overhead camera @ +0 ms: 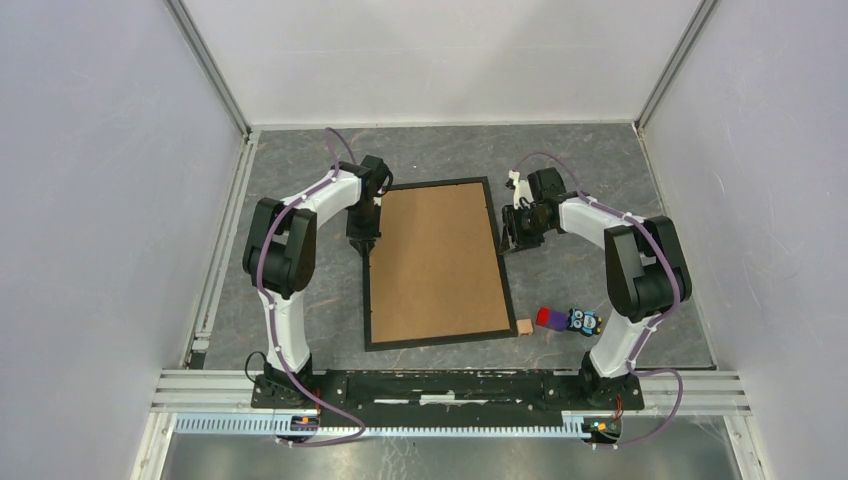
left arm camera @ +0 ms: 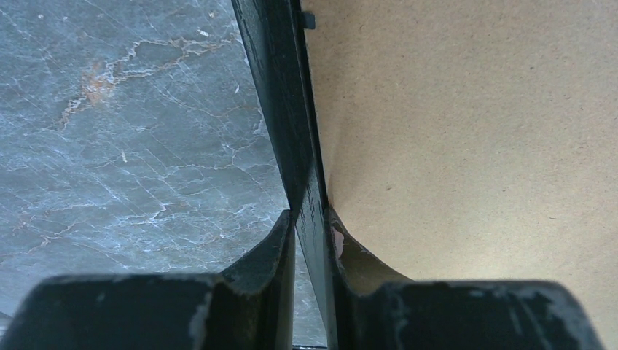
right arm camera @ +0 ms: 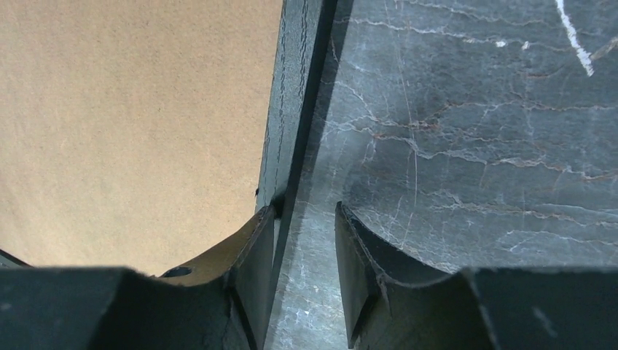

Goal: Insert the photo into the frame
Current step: Install the photo frame at the center of the board.

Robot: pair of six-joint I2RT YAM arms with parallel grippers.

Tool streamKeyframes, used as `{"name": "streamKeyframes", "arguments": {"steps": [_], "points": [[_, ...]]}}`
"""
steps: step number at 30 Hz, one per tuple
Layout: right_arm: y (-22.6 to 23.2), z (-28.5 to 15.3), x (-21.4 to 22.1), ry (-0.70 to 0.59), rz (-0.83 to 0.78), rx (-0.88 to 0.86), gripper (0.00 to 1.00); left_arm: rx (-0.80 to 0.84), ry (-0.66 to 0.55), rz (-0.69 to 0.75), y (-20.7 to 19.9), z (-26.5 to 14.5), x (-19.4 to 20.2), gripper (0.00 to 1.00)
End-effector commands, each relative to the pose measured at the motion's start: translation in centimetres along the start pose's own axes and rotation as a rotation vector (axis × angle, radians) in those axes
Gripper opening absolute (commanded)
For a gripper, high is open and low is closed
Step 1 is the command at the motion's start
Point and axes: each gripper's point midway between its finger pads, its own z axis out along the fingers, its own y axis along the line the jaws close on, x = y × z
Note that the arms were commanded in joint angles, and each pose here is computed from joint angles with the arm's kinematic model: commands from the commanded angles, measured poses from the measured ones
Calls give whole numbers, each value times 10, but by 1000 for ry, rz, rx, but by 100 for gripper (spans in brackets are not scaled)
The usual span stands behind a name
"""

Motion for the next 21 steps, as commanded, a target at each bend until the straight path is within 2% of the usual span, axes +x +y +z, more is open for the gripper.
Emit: {"name": "streamKeyframes", "arguments": {"steps": [1,21], "points": [[-2,1,-14,-38,-6,14,42,38,15,64,-12,6,6,22],[-5,15,-6,8,20,8,40,34,11,68,-12,5,6,22]]}}
